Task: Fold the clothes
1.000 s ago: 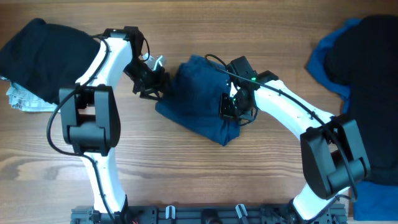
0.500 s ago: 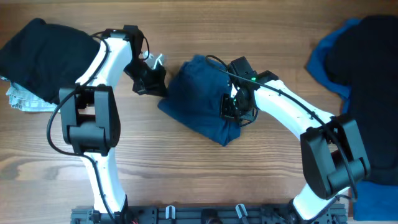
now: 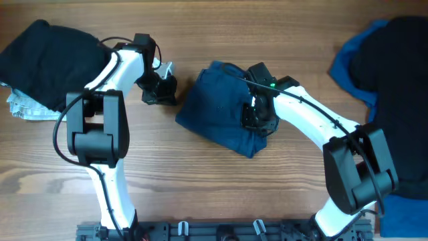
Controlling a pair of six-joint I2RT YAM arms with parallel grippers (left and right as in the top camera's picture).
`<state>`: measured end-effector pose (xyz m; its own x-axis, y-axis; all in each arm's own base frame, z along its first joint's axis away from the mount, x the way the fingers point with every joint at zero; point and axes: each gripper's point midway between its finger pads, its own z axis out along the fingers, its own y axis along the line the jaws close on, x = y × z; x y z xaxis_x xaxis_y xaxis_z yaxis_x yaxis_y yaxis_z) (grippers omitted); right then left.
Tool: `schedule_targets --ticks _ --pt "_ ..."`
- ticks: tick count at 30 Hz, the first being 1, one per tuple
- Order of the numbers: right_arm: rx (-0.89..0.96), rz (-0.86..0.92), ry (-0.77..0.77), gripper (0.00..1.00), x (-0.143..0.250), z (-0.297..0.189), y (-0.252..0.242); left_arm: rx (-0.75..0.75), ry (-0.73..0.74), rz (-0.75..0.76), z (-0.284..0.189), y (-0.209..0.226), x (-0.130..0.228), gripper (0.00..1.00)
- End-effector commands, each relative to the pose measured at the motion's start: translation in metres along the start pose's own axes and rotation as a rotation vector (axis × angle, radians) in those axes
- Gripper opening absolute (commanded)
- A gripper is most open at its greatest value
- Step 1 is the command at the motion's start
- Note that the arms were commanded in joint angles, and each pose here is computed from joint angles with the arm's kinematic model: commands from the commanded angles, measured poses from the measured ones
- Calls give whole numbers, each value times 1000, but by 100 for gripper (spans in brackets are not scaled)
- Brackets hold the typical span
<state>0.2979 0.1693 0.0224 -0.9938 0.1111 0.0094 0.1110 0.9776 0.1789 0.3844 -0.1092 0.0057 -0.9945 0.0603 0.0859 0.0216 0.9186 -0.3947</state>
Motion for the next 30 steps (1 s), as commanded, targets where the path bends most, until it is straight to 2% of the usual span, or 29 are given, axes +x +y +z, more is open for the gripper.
schedule_targets --ticks 1,3,5,6,9,10,11,12,13,15,16,17,23,30 --pt "-11 -45 -53 31 -10 -12 5 -7 -64 -15 -30 -9 -17 4" --pt "-38 -73 -66 45 -16 -22 14 12 -142 -31 -68 -29 -27 5" --pt "-41 -75 -72 48 -18 -32 17 39 -171 4 -82 -47 -26 7" --pt "-47 -105 -79 48 -20 -41 21 31 -172 20 -82 -52 -24 12" --pt "-57 -176 -95 47 -22 -69 28 31 -148 29 -72 -57 -21 15" --pt "-57 -182 -97 49 -19 -80 27 34 -125 32 -63 -59 -18 15" --pt "-56 -181 -95 56 -14 -86 26 33 -104 33 -55 -59 -16 15" --pt "-54 -180 -90 56 -12 -87 25 31 -85 34 -48 -60 -14 15" --pt "-59 -181 -80 53 -10 -87 25 32 -69 38 -41 -62 -13 15" --pt "-147 -255 -43 23 -2 -86 40 27 -28 44 -24 -65 -9 14" --pt "-199 -296 -28 11 2 -85 48 24 -13 48 -17 -66 -8 14" --pt "-229 -322 -22 4 4 -83 52 22 -3 50 -12 -67 -7 13" --pt "-200 -375 8 4 19 -34 27 14 42 69 16 -70 -5 13" --pt "-178 -257 -7 4 24 16 -28 12 41 70 30 -65 -11 11"
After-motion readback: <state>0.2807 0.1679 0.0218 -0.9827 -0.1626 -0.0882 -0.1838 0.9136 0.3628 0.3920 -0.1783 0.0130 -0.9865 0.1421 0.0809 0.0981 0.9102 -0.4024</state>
